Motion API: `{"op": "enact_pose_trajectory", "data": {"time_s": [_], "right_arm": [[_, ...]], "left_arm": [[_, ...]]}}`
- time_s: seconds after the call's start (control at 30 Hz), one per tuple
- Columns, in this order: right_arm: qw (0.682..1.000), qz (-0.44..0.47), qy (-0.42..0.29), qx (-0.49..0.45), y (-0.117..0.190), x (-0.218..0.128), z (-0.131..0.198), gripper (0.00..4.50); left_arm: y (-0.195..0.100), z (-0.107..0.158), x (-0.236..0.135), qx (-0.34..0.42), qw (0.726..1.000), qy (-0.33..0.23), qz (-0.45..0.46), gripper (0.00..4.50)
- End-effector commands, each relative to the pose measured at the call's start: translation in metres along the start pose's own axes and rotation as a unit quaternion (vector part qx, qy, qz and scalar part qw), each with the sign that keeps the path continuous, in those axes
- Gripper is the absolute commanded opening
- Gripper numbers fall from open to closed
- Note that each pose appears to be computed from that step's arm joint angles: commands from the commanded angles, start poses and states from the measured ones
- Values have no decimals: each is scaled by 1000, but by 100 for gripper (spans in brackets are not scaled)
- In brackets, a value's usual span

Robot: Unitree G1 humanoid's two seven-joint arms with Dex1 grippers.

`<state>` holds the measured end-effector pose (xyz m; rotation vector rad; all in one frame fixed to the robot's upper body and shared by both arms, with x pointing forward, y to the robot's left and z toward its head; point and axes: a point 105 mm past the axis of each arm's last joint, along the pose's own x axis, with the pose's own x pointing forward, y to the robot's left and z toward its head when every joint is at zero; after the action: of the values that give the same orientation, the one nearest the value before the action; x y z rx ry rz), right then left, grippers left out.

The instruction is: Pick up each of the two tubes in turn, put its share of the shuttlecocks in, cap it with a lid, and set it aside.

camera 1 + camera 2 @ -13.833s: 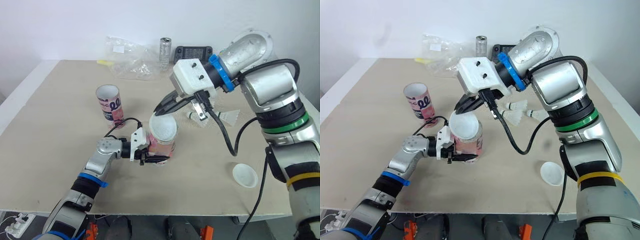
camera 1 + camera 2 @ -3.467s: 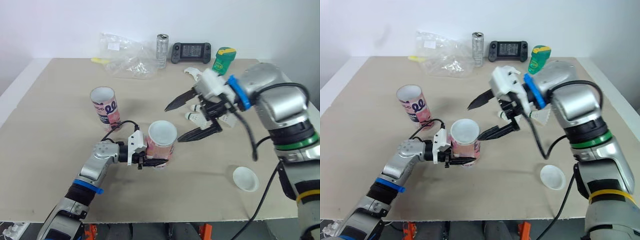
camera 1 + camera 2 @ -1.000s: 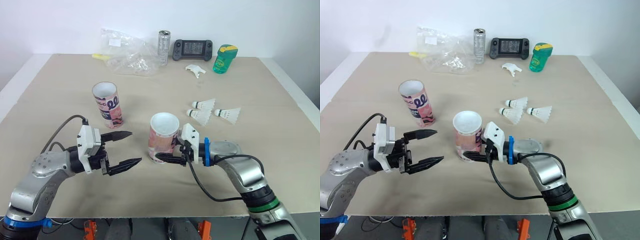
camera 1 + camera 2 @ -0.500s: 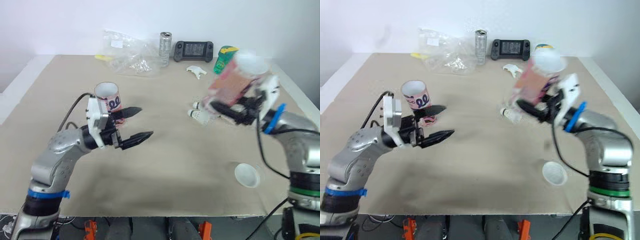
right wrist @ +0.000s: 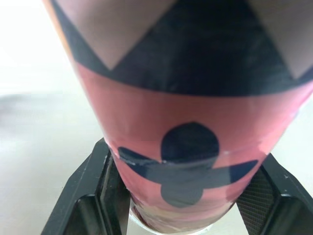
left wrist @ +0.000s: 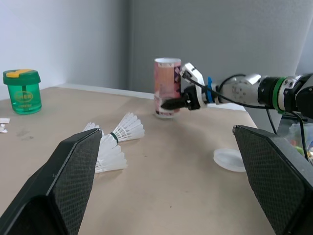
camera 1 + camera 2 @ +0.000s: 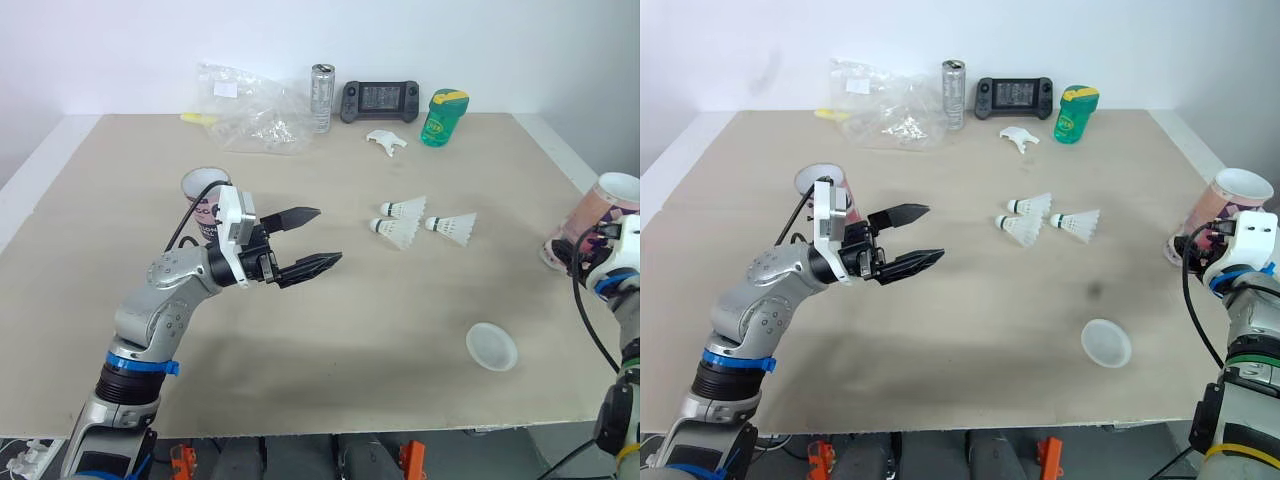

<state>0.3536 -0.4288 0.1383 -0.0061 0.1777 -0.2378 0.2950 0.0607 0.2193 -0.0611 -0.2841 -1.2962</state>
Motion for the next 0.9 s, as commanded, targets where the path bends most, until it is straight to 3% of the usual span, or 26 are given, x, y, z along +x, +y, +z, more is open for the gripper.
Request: {"op": "enact_pose_trajectory", "data": {"time_s": [0.03, 0.07, 0.1, 0.5, 0.67, 0.9], "right_arm": [[999, 2, -20, 34, 0, 1, 1, 378], [999, 10, -16, 44, 1, 1, -2, 427], [999, 13, -4, 49, 2, 1, -9, 446], [996, 35, 66, 43, -10, -15, -39, 446], [991, 88, 96, 18, -10, -29, -44, 446], [978, 169, 123, 5, -16, -64, -36, 446]], "left_arm": [[2, 14, 1, 18, 1000, -22, 3, 450], [2, 15, 1, 19, 1000, -22, 3, 450], [2, 14, 1, 20, 1000, -21, 3, 450], [-2, 1, -14, 22, 1000, 3, 18, 450], [-10, -10, -28, 27, 999, 36, 19, 450], [-8, -18, -68, 14, 994, 54, 99, 450]]}}
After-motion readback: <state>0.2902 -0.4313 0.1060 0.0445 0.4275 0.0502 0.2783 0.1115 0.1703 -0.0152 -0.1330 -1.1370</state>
